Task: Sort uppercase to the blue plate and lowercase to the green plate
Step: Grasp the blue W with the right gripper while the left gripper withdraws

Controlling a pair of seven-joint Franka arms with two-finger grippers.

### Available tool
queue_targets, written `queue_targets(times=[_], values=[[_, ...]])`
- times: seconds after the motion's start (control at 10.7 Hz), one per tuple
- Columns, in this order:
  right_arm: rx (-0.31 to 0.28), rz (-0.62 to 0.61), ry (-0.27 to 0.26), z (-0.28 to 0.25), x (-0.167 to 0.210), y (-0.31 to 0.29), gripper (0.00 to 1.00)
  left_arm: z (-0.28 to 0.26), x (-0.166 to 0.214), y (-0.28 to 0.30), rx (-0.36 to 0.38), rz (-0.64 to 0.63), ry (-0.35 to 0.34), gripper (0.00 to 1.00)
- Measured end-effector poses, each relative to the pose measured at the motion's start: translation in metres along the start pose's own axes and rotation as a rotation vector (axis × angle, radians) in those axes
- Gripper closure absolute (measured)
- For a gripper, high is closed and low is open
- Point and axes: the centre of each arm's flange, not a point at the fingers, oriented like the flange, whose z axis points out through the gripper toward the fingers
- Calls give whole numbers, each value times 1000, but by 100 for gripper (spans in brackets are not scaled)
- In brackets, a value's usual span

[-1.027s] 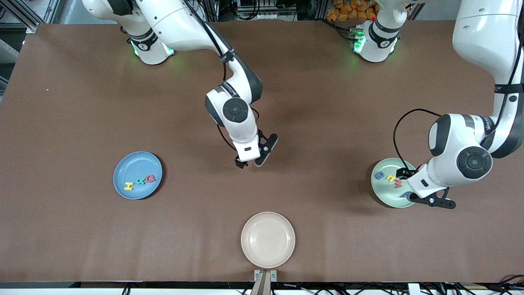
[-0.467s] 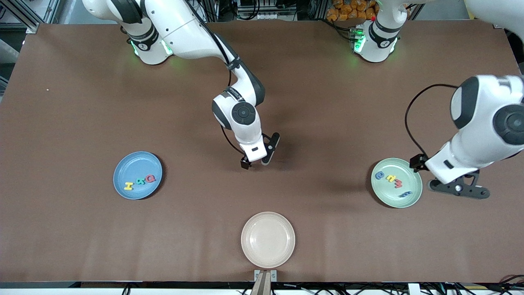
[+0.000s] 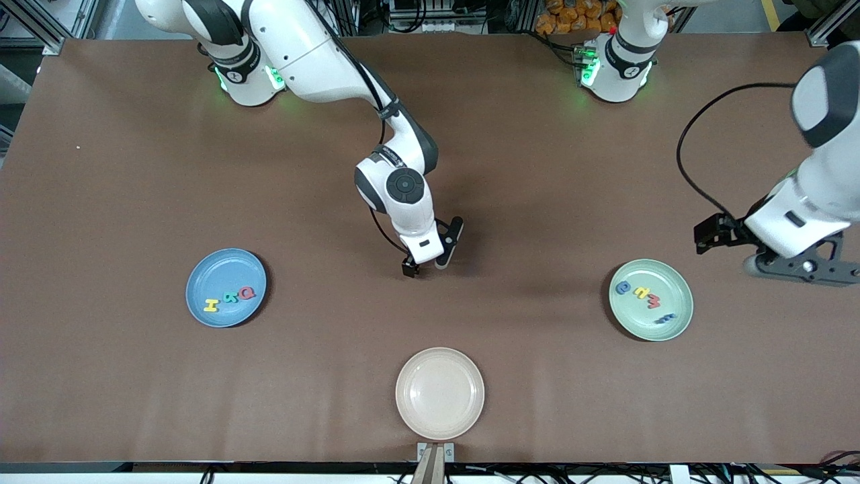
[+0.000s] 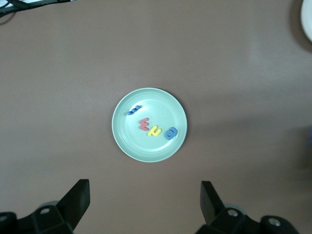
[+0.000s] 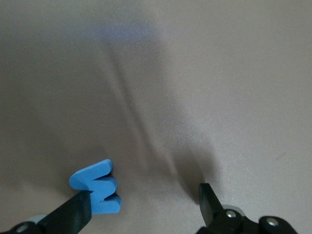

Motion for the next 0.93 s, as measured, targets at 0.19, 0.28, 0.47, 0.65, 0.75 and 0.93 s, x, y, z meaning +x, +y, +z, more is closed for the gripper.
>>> queue_targets(times=[0.19, 0.28, 0.47, 0.65, 0.75, 0.93], values=[[0, -5, 2, -1, 2, -3, 0, -31, -12, 1, -29, -10, 32, 0], [-1, -8, 4, -2, 3, -4, 0, -42, -18, 4, -34, -21, 40, 0], [-2, -12, 8, -3, 6, -7, 0, -56, -25, 7, -41, -62, 48, 0], [-1, -19, 10, -4, 9, -11, 0, -66, -30, 2, -43, -92, 60, 0], [0, -22, 14, -6, 10, -13, 0, -69, -32, 2, -43, -103, 63, 0], [9, -32, 22, -7, 15, -21, 0, -67, -33, 4, -44, -104, 56, 0]])
